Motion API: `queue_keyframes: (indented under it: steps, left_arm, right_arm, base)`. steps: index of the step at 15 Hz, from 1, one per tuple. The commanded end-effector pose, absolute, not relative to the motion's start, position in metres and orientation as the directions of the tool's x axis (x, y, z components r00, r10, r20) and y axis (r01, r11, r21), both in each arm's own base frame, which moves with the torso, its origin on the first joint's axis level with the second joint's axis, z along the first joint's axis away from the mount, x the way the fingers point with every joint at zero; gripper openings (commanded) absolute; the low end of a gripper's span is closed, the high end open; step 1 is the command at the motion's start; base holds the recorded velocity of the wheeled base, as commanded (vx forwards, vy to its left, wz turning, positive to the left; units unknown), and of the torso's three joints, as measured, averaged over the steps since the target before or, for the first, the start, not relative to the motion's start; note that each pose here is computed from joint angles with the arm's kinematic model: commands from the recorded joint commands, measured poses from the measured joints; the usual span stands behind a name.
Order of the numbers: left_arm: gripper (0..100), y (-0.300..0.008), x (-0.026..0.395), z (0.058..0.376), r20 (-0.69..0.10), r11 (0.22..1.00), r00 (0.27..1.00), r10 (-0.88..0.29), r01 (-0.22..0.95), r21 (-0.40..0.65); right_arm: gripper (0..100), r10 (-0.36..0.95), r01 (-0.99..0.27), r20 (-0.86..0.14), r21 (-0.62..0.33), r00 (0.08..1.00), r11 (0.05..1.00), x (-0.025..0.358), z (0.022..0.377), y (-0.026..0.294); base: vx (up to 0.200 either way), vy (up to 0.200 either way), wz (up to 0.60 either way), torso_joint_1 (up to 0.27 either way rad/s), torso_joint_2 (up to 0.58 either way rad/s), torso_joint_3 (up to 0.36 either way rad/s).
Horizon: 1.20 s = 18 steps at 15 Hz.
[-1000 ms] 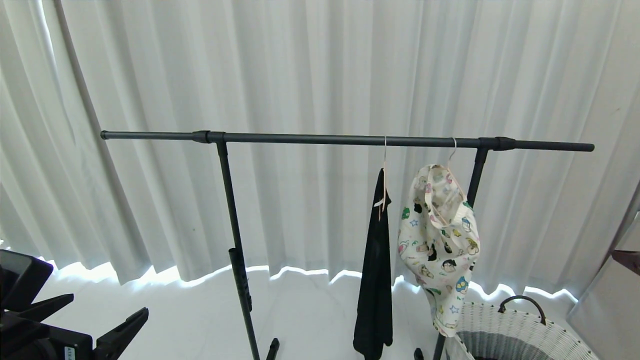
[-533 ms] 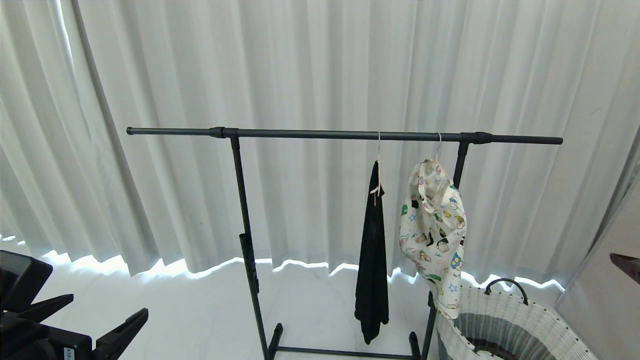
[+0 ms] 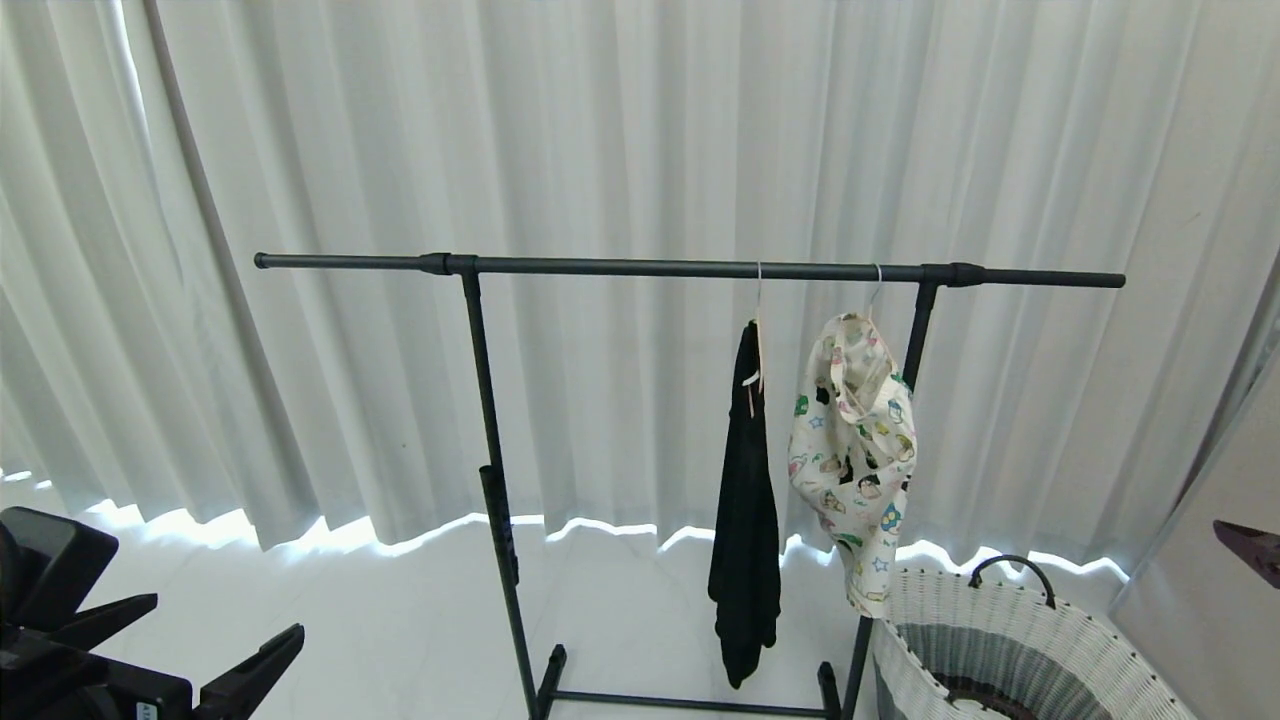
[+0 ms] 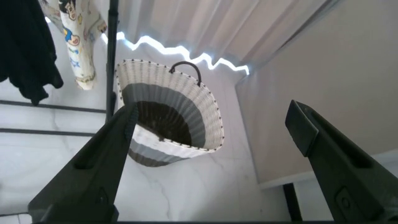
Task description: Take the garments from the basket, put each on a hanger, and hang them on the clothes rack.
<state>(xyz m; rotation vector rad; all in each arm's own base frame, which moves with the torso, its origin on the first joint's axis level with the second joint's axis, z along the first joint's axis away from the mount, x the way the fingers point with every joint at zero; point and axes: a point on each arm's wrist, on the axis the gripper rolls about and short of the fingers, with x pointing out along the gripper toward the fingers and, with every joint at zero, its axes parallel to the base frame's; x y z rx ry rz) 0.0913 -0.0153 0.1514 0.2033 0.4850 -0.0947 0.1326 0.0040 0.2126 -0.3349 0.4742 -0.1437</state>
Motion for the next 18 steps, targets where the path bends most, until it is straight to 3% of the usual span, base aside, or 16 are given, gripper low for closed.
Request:
queue_keyframes:
  steps: [1,12,18]
  left_arm:
    - [100,-0.016,0.091,0.148,-0.483,0.973,0.874,-0.045,0.149,0.178]
    - [100,-0.016,0.085,0.140,-0.500,0.969,0.864,-0.052,0.165,0.184]
    - [100,-0.009,0.055,0.122,-0.445,0.973,0.894,-0.050,0.145,0.182]
  right_arm:
    - [100,-0.212,0.054,-0.428,-0.353,0.879,0.934,0.133,0.209,0.004]
    - [100,-0.213,0.057,-0.420,-0.355,0.882,0.933,0.134,0.209,0.004]
    - [100,-0.215,0.056,-0.426,-0.356,0.879,0.933,0.122,0.200,0.003]
  base:
    - [0.000,0.000,0.00,0.000,0.00,0.000]
    - [0.000,0.000,0.00,-0.198,0.46,0.254]
    - [0.000,0.000,0.00,-0.193,0.48,0.281]
